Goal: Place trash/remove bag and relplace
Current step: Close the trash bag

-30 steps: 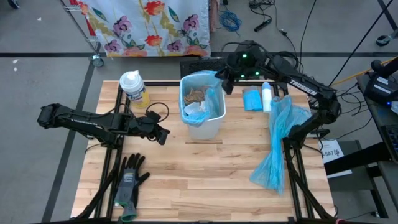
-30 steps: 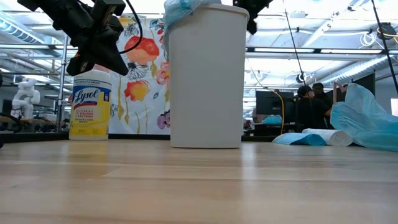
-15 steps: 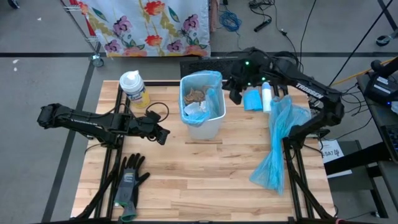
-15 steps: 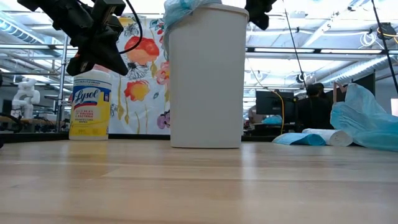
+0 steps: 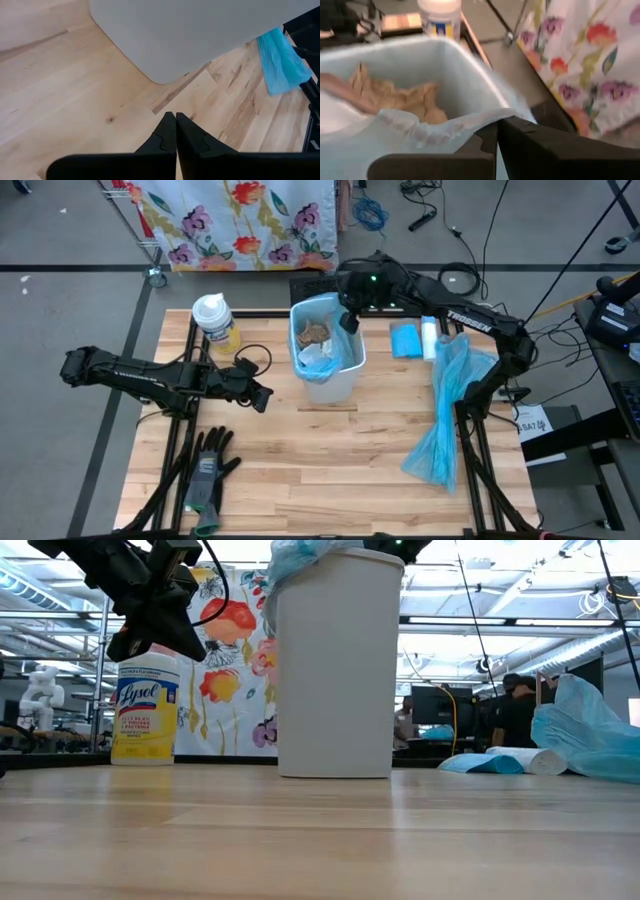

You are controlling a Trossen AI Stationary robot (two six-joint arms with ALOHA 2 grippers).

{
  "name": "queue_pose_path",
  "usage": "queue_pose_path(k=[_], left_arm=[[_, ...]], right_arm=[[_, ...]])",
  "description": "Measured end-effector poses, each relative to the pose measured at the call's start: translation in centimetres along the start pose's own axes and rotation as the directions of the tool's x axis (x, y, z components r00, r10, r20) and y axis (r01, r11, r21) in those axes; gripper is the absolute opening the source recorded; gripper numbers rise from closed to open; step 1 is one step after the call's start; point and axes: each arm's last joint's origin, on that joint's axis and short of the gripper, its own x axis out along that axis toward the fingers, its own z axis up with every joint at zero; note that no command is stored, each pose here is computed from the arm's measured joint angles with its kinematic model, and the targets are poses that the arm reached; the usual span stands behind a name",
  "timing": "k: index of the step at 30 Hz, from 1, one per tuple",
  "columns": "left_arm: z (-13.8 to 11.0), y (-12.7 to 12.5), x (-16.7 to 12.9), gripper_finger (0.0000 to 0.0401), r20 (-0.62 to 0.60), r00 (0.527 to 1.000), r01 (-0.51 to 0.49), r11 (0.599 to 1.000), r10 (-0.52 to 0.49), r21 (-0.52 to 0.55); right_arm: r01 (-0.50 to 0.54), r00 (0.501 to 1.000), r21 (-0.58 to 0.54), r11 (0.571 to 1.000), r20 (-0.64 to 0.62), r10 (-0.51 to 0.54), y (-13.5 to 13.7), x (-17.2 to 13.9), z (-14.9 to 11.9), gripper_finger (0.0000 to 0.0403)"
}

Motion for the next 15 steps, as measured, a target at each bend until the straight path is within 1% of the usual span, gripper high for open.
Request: queue_pose_path(k=[2, 4, 7, 10, 12, 15], left_arm=[[0.0, 0.0, 0.0, 0.0000, 0.001, 1.000, 0.000, 1.000, 0.000, 0.003], [0.0, 0.0, 0.0, 0.0000, 0.000, 1.000, 0.000, 1.000, 0.000, 0.008], [0.0, 0.0, 0.0, 0.0000, -0.001, 1.000, -0.003, 1.000, 0.003, 0.009], [0.0, 0.0, 0.0, 0.0000, -0.001, 1.000, -0.005, 1.000, 0.005, 0.029], [0.0, 0.0, 0.0, 0.0000, -0.001, 1.000, -0.006, 0.999, 0.006, 0.042], [0.0, 0.0, 0.0, 0.0000, -0.001, 1.000, -0.006, 0.998, 0.006, 0.057]], right_arm=[[-0.036, 0.999, -0.007, 0.999, 0.036, 0.036, 0.3, 0.8, 0.3, 0.0000], [-0.113, 0.991, -0.017, 0.993, 0.076, 0.114, 0.7, 1.5, 0.6, 0.0000], [-0.220, 0.964, -0.043, 0.975, 0.146, 0.224, 1.9, 2.1, 1.2, 0.0000], [-0.262, 0.939, -0.072, 0.962, 0.210, 0.272, 3.2, 2.0, 2.0, 0.0000], [-0.273, 0.922, -0.094, 0.957, 0.260, 0.288, 4.1, 1.7, 2.6, 0.0000], [-0.290, 0.899, -0.086, 0.953, 0.316, 0.302, 4.7, 1.2, 3.3, 0.0000]])
